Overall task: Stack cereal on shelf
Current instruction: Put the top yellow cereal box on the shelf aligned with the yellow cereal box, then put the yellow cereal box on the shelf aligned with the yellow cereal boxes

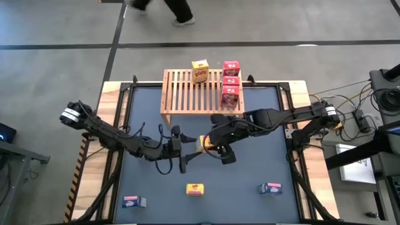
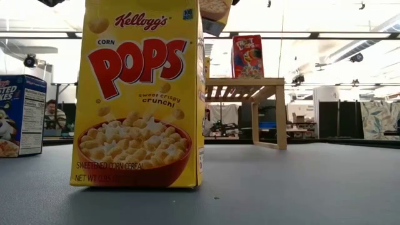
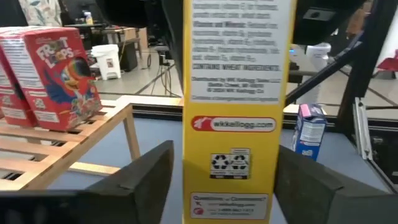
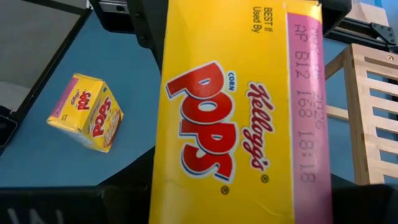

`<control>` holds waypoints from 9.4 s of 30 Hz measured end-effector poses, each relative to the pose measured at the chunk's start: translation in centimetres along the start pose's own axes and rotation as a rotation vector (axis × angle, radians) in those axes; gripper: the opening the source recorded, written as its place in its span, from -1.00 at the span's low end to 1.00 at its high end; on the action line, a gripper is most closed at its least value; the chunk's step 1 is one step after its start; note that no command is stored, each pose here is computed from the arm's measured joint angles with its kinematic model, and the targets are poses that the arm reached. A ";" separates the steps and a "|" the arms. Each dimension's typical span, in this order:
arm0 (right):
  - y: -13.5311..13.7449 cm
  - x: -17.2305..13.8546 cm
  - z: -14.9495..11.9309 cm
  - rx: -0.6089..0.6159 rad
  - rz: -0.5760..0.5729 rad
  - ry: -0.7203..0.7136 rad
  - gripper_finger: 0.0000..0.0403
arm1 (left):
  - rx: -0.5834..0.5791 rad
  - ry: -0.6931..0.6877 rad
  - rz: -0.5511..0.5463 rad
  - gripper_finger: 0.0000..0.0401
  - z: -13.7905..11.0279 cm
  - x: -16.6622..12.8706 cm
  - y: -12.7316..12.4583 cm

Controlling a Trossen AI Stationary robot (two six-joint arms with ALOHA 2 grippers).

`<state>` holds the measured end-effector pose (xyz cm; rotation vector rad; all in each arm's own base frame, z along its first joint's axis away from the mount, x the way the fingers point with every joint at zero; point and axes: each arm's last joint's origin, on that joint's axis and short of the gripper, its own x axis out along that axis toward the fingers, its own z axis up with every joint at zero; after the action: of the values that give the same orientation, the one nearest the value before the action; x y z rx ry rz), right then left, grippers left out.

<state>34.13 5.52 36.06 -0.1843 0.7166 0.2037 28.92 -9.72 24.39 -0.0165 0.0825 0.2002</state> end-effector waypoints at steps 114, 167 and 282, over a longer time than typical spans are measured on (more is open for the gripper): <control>6.6 -6.1 -13.8 -0.113 0.110 -0.491 0.18 | -0.097 -0.185 -0.062 0.18 -5.7 4.1 28.5; 6.5 -5.0 -13.2 -0.118 0.022 -0.512 0.18 | 0.091 0.108 0.052 0.26 4.0 -6.2 16.7; 6.6 -4.9 -13.3 -0.068 0.035 -0.507 0.18 | -0.027 0.362 0.581 0.00 3.1 -0.4 19.4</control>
<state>20.49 8.09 28.87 -0.1759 0.2094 0.2954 24.87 9.26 27.35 -0.0561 0.4477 0.7787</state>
